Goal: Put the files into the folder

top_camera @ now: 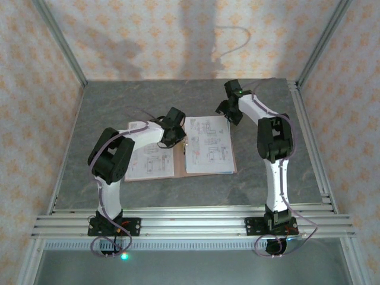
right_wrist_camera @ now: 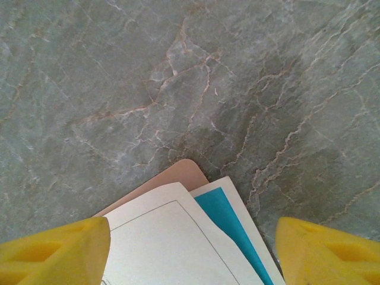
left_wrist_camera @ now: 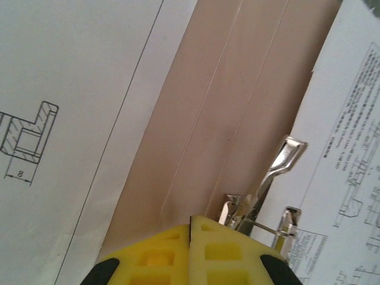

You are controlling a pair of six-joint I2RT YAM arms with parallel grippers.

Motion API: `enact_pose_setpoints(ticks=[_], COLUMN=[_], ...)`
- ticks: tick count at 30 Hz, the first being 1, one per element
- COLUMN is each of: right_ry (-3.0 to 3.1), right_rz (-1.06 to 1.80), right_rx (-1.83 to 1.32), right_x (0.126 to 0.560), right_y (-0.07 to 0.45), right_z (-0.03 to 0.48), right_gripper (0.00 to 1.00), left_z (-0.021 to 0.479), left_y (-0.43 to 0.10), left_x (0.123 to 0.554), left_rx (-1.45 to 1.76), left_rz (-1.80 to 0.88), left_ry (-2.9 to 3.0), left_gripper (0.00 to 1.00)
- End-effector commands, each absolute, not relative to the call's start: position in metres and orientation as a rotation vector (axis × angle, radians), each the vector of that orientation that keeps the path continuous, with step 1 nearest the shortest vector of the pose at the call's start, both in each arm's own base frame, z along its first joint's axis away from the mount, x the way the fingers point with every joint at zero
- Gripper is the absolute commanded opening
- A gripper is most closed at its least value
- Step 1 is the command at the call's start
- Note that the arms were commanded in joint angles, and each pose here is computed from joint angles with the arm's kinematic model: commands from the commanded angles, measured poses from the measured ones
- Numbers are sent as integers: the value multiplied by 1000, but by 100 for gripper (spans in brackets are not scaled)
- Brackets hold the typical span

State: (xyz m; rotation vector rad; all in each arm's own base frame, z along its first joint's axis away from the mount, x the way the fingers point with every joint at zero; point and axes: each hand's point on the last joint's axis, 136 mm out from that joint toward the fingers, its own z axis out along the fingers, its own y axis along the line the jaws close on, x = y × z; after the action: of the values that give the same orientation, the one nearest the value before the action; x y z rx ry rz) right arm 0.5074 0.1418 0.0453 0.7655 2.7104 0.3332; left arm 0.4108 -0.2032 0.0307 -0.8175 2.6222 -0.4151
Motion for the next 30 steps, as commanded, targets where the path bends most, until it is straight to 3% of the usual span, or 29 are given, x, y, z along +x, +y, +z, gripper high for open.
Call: enact_pose_setpoints(ticks=[1, 30], right_ry=[2720, 2706], right_rz=[336, 376], right_rx=[782, 799], right_x=[510, 507], right_y=[141, 170], right_z=[43, 47], right_gripper=[74, 74], left_z=[29, 17], left_y=[-198, -198], left_x=[410, 406], left_rx=[-804, -803], left_rz=[-385, -385], left_ry=[2650, 2672], left_gripper=[3, 0])
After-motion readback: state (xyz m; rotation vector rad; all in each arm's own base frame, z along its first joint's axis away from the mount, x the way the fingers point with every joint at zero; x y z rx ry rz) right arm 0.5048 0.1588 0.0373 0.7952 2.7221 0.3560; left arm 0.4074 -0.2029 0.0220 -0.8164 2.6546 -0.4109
